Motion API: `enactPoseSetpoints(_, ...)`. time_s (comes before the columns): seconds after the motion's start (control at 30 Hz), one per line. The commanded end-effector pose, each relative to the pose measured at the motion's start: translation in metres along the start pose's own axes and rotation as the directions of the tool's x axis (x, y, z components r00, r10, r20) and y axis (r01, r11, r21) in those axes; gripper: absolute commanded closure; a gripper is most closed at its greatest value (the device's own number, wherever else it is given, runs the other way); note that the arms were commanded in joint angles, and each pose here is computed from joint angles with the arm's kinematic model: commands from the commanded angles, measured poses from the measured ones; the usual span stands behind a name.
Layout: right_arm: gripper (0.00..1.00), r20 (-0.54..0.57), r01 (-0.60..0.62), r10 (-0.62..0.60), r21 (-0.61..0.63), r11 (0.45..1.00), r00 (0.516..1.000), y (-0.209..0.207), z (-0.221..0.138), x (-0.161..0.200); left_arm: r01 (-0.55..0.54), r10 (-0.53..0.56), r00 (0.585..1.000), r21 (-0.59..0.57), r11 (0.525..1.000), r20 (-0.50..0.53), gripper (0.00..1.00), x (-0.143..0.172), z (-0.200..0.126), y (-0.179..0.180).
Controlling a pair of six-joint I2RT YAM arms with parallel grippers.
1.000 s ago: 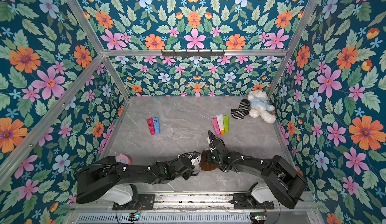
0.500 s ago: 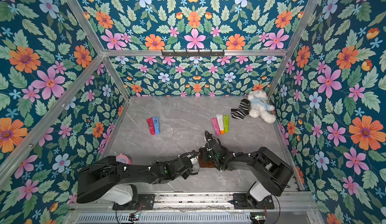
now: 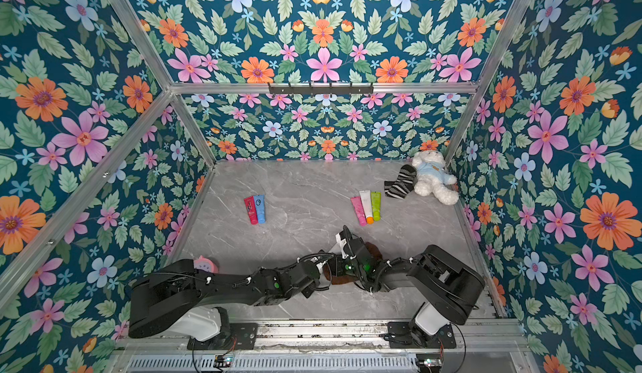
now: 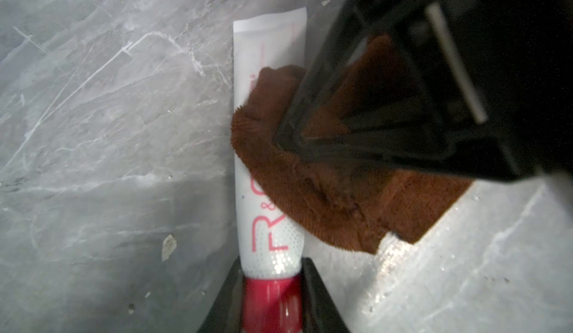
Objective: Wipe the surface of the toothpaste tube
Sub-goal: Wipe the dirt from the toothpaste tube.
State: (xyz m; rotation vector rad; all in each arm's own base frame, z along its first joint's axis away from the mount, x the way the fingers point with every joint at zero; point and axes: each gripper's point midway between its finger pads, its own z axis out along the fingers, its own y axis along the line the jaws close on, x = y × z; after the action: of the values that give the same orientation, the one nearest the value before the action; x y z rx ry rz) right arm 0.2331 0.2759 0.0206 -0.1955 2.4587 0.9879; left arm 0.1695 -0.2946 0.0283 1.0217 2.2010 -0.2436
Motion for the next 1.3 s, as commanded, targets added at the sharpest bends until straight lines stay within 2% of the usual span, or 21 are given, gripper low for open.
enactPoseSetpoints(0.0,1.0,-0.073,-0.078,0.091,0.158,0.984,0.993,-0.054,-0.009,0.015,-0.006,0.003,0.999,0.101,0.995,0.038,1.0,-0.011,-0.002,-0.021)
enactPoseSetpoints(0.2,1.0,-0.034,-0.09,0.102,0.261,0.961,0.994,-0.083,-0.021,-0.006,-0.008,0.005,0.999,0.093,0.996,0.032,1.0,-0.01,-0.001,-0.019)
enactPoseSetpoints(0.53,1.0,-0.057,0.043,-0.041,0.039,0.998,0.998,0.003,-0.03,-0.001,-0.016,0.013,1.0,0.097,0.995,0.028,1.0,-0.011,0.001,-0.021)
enactPoseSetpoints(0.63,1.0,-0.05,0.043,-0.042,0.017,0.999,0.998,0.008,-0.029,-0.003,-0.018,0.016,1.0,0.1,0.995,0.026,1.0,-0.011,0.002,-0.022)
enactPoseSetpoints(0.8,1.0,-0.099,0.039,-0.032,0.065,0.997,0.995,-0.004,-0.013,0.001,-0.016,0.013,0.999,0.099,0.995,0.03,1.0,-0.011,0.0,-0.022)
enactPoseSetpoints(0.9,1.0,-0.104,0.025,-0.011,0.14,0.99,0.994,-0.026,-0.009,0.005,-0.01,0.007,0.999,0.094,0.996,0.034,1.0,-0.011,-0.001,-0.02)
enactPoseSetpoints(1.1,1.0,-0.009,-0.132,0.14,0.276,0.952,0.99,-0.092,-0.034,-0.002,0.012,-0.016,0.999,0.087,0.996,0.043,1.0,-0.013,-0.004,-0.018)
enactPoseSetpoints(1.17,1.0,0.011,-0.141,0.145,0.307,0.941,0.989,-0.096,-0.044,-0.004,0.028,-0.033,0.998,0.08,0.996,0.05,1.0,-0.014,-0.006,-0.015)
enactPoseSetpoints(1.27,1.0,0.008,-0.137,0.14,0.28,0.95,0.99,-0.083,-0.053,-0.008,0.073,-0.074,0.997,0.034,0.997,0.036,1.0,-0.01,-0.007,-0.006)
